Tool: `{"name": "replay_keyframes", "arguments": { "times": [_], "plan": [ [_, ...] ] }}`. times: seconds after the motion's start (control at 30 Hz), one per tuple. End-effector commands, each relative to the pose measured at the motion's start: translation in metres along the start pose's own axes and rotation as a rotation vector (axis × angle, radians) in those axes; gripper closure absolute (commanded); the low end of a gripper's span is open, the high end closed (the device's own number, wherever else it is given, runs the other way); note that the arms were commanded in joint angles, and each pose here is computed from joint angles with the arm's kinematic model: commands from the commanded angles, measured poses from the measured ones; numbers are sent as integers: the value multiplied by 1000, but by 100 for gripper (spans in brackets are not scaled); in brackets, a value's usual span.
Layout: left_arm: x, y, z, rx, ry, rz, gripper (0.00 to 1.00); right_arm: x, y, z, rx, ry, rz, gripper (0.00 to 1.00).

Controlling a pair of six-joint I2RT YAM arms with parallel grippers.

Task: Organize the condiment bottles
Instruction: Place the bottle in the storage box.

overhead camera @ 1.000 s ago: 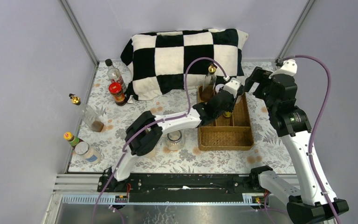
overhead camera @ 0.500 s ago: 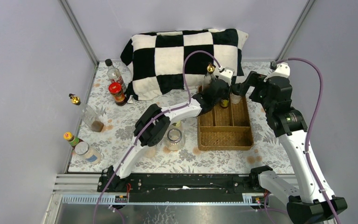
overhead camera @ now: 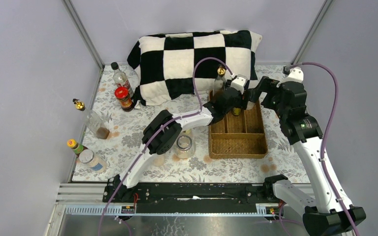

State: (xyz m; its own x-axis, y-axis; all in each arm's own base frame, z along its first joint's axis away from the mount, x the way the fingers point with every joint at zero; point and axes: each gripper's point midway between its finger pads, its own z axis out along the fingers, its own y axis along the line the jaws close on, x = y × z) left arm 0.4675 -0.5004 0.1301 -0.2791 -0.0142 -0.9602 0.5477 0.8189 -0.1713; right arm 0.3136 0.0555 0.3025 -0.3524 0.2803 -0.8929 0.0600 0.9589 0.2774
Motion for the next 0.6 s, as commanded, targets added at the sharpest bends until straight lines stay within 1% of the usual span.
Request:
{"name": "replay_keyframes", "arguments": {
  "times": [0.0,0.13,0.3,0.4,0.47,0.5,0.57],
  "plan": [
    [-32,-6,-10,18,-77,-22,23,-3,11,0,-52,-17,14,0],
    [-51,-8,-20,22,-98,-17,22,1,10,0,-54,-6,14,0],
    [-103,-23,-49,41,-152,11,21,5,9,-5,-59,1,16,0],
    [-132,-34,-77,40,-163,26,21,7,11,-11,-73,12,22,0],
    [-143,-38,-101,14,-158,32,21,10,14,-16,-96,28,25,0],
    [-157,-37,-119,5,-171,21,21,11,17,-19,-113,38,28,0],
    [-158,-30,-144,-15,-158,-5,22,14,23,-24,-146,60,38,0]
  ]
}}
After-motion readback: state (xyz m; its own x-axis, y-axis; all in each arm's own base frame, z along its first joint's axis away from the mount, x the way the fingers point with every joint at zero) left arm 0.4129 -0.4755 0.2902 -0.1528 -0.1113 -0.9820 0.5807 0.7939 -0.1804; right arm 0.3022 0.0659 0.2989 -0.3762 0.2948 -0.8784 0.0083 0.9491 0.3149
